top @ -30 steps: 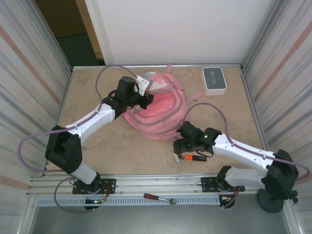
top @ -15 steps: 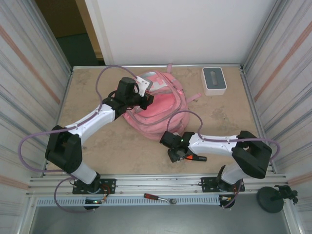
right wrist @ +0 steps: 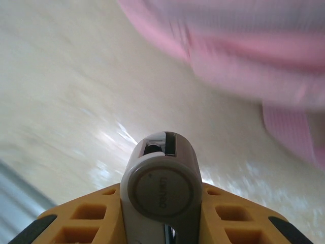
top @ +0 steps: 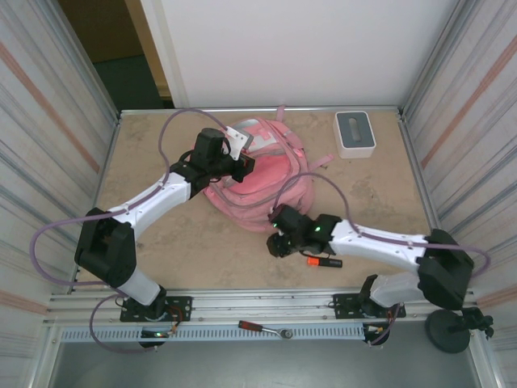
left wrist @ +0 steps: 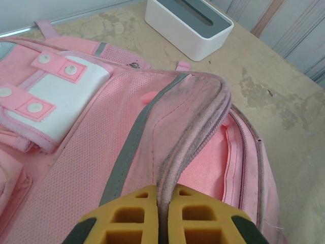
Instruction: Pack the student bag
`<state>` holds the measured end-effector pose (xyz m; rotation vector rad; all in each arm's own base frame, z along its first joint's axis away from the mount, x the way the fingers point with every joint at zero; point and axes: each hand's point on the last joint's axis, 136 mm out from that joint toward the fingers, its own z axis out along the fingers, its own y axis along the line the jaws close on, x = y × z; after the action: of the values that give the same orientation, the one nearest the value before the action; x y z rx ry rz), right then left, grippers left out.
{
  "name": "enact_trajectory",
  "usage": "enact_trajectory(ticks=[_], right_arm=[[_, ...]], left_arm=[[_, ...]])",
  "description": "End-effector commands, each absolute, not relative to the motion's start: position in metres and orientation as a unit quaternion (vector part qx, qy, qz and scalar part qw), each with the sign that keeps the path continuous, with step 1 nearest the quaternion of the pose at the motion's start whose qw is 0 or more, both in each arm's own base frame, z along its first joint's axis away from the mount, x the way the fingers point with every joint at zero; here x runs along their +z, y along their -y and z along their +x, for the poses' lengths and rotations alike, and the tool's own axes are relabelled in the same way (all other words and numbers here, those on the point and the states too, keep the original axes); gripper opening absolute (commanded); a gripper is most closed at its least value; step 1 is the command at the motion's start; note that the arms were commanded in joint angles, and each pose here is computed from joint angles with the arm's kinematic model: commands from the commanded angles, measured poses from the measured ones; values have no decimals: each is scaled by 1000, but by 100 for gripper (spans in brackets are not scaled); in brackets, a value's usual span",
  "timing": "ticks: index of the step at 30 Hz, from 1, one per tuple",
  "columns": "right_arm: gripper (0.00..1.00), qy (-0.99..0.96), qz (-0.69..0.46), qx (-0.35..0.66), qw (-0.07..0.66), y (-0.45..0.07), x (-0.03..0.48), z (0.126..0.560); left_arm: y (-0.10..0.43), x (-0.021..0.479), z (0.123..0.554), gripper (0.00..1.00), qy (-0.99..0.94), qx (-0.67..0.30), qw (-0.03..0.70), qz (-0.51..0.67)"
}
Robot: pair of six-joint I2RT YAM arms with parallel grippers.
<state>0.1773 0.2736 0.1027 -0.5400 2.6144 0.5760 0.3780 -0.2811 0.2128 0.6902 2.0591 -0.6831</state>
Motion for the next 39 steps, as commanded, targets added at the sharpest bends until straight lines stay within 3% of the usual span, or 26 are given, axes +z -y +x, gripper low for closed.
enact_trajectory(ticks=[1, 7, 14, 21, 26, 28, 33, 39], right_arm=[[28, -886, -155, 338, 278, -301, 173, 217], [29, -839, -54, 407, 356, -306, 228, 293], [33, -841, 72, 355, 403, -293, 208, 359], [40, -829, 75, 334, 442, -306, 198, 393], [63, -851, -8, 319, 418, -316, 199, 376], [69, -860, -24, 296, 416, -304, 200, 363], [74, -891, -23, 202, 406, -250, 188, 325], [78, -949, -15, 104, 296, -190, 127, 257]], left_arm=[[280, 238, 377, 0, -804, -291, 442, 271], [280, 251, 376, 0, -797, -295, 450, 273], [281, 253, 379, 0, -798, -291, 452, 274], [278, 254, 383, 0, -798, -281, 460, 270], [276, 254, 382, 0, -798, -273, 463, 274], [272, 253, 385, 0, -799, -263, 469, 270], [271, 252, 384, 0, -799, -272, 464, 269], [271, 249, 379, 0, -797, -278, 461, 273]])
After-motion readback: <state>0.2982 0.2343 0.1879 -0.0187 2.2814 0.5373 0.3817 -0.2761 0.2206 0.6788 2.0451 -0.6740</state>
